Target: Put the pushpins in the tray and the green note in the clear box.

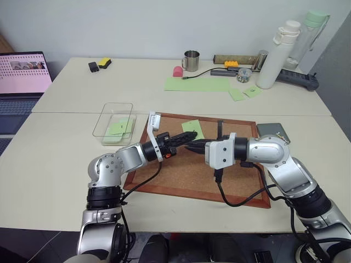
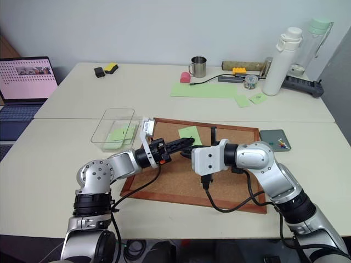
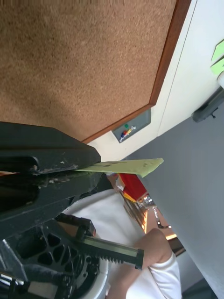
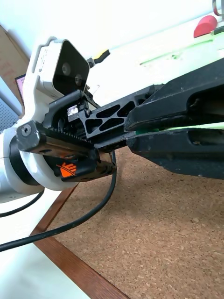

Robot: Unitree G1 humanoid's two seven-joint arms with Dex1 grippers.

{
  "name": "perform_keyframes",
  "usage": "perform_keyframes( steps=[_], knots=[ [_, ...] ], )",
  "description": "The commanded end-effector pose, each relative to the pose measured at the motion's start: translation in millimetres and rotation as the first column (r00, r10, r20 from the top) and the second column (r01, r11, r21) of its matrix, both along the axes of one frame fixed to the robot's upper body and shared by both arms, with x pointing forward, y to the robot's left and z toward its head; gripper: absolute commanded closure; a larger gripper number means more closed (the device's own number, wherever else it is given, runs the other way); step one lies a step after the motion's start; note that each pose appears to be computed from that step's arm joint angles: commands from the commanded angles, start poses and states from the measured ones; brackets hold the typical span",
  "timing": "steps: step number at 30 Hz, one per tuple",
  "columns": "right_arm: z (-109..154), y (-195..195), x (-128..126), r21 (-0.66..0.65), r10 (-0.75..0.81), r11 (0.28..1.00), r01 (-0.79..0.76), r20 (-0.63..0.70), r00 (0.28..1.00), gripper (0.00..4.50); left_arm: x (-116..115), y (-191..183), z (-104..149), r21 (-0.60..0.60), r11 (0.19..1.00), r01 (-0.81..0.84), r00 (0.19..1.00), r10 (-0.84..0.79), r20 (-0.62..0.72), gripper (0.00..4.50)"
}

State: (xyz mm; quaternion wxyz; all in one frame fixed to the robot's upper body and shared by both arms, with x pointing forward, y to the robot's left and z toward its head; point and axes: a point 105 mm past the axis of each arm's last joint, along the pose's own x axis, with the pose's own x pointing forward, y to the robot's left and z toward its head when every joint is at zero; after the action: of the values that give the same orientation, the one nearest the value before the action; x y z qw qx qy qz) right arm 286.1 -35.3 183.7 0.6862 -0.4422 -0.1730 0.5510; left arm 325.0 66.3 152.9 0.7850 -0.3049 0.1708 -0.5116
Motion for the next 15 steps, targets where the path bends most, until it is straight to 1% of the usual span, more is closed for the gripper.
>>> perform_keyframes(
  steps=[1,6,8,9,10,11,13,14,15],
  knots=[
    [27,-2,-4,0.105,-0.018,0.994,0.014,0.035,0.999,4.50,2,1,0,0.042,0.999,-0.013,0.997,0.010,0.072,4.46],
    [39,-7,-8,0.188,-0.040,0.981,0.042,-0.013,0.999,4.50,12,8,-1,0.057,0.996,-0.069,0.993,0.063,0.104,4.46],
    [45,-14,-5,0.271,-0.091,0.956,0.109,-0.076,0.993,4.50,13,8,4,0.044,0.996,-0.072,0.989,0.066,0.131,4.46],
    [49,-23,0,0.326,-0.139,0.929,0.173,-0.124,0.982,4.50,13,6,9,0.049,0.996,-0.068,0.984,0.059,0.165,4.46],
    [52,-33,7,0.378,-0.192,0.892,0.246,-0.176,0.965,4.50,11,4,13,0.069,0.996,-0.063,0.976,0.047,0.213,4.46],
    [54,-48,16,0.430,-0.257,0.837,0.339,-0.238,0.937,4.50,9,1,17,0.104,0.993,-0.058,0.959,0.027,0.281,4.46],
    [52,-90,38,0.487,-0.407,0.686,0.541,-0.360,0.840,4.50,1,-10,28,0.191,0.981,-0.036,0.895,-0.053,0.443,4.46],
    [47,-117,48,0.494,-0.484,0.589,0.640,-0.419,0.768,4.50,-4,-18,36,0.234,0.972,-0.024,0.839,-0.108,0.534,4.46],
    [44,-135,53,0.492,-0.526,0.523,0.696,-0.456,0.718,4.50,-8,-23,40,0.260,0.965,-0.016,0.796,-0.146,0.588,4.46]
  ],
)
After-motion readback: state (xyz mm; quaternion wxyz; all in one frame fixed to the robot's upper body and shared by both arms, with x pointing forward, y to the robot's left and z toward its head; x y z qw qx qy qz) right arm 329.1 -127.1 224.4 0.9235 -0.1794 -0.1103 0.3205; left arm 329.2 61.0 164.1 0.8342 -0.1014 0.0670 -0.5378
